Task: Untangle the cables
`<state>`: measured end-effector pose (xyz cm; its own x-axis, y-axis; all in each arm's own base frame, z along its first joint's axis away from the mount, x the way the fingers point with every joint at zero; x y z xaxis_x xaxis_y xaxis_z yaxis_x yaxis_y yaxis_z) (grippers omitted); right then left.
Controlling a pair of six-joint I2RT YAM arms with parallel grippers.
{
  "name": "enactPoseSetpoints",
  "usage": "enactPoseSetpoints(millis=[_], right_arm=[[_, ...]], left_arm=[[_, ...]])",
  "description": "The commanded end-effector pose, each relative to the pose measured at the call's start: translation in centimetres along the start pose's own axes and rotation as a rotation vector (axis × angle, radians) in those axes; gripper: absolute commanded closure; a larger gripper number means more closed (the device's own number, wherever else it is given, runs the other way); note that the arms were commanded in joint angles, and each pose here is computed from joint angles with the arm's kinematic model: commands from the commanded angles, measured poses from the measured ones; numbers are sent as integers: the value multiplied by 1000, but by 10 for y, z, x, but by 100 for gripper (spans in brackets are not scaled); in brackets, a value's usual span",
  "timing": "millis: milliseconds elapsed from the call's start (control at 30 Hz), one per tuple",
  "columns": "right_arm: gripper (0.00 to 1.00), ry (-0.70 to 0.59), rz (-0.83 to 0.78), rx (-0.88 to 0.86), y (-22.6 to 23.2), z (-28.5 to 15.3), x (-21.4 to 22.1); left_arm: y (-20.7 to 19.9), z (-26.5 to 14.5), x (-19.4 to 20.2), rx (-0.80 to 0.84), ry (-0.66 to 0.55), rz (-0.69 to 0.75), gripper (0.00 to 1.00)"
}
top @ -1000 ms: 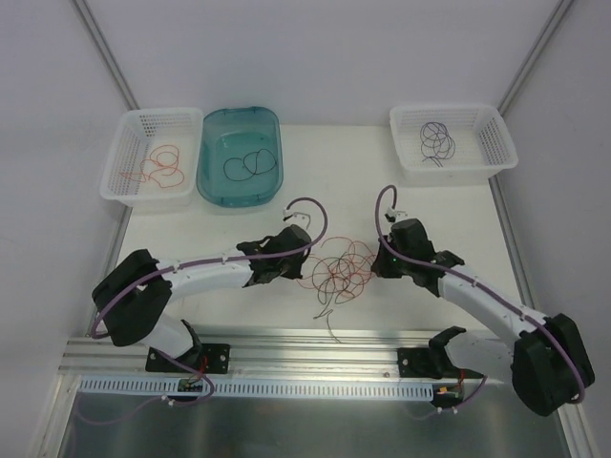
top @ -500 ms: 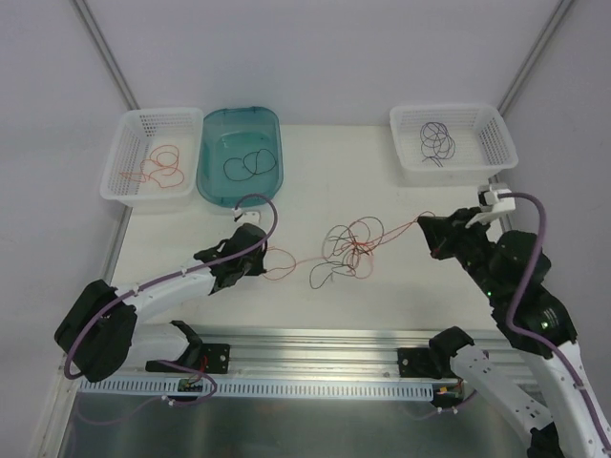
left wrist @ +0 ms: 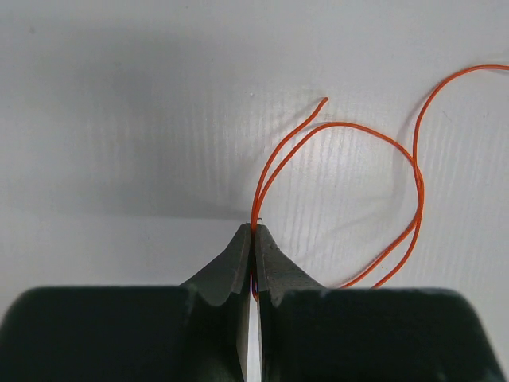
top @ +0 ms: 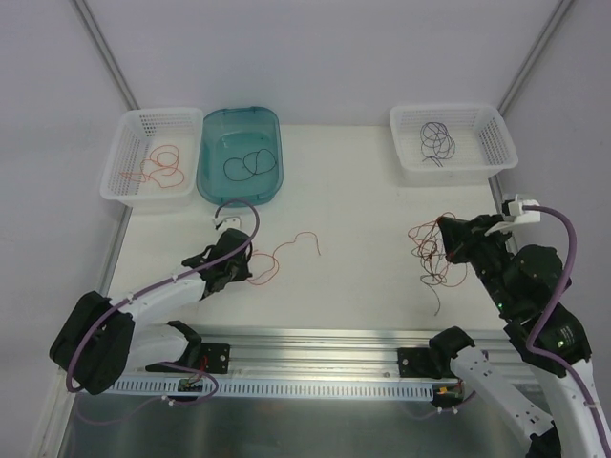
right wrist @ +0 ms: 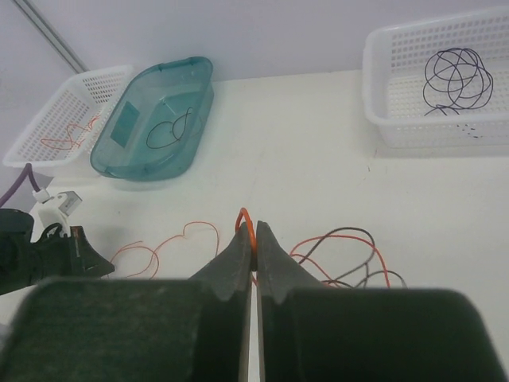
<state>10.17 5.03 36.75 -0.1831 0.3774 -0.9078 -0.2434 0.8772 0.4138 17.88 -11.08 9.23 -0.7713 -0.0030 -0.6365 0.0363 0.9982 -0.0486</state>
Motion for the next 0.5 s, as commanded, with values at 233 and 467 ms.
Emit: enactPoseSetpoints(millis=[233,467], right_arm=[[98,281,-27,146,-25,55,80],[90,562,68,203,-45,86,171]], left_arm=[[-12,-34,-28,198,-142,-20,100],[-16,-63,-44,312,-239,-40,100]])
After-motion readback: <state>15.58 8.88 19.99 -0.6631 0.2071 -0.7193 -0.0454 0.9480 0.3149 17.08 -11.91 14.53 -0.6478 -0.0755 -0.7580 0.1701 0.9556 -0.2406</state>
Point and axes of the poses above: each gripper's point midway between its finger pads, its own z axis out along the fingers, its own y axis along the line the jaws close on, x = y × z, the point moved 9 cm from there along -z, back along the fingers, and after that the axes turned 8 degrees about z, right-handed, at the moved point
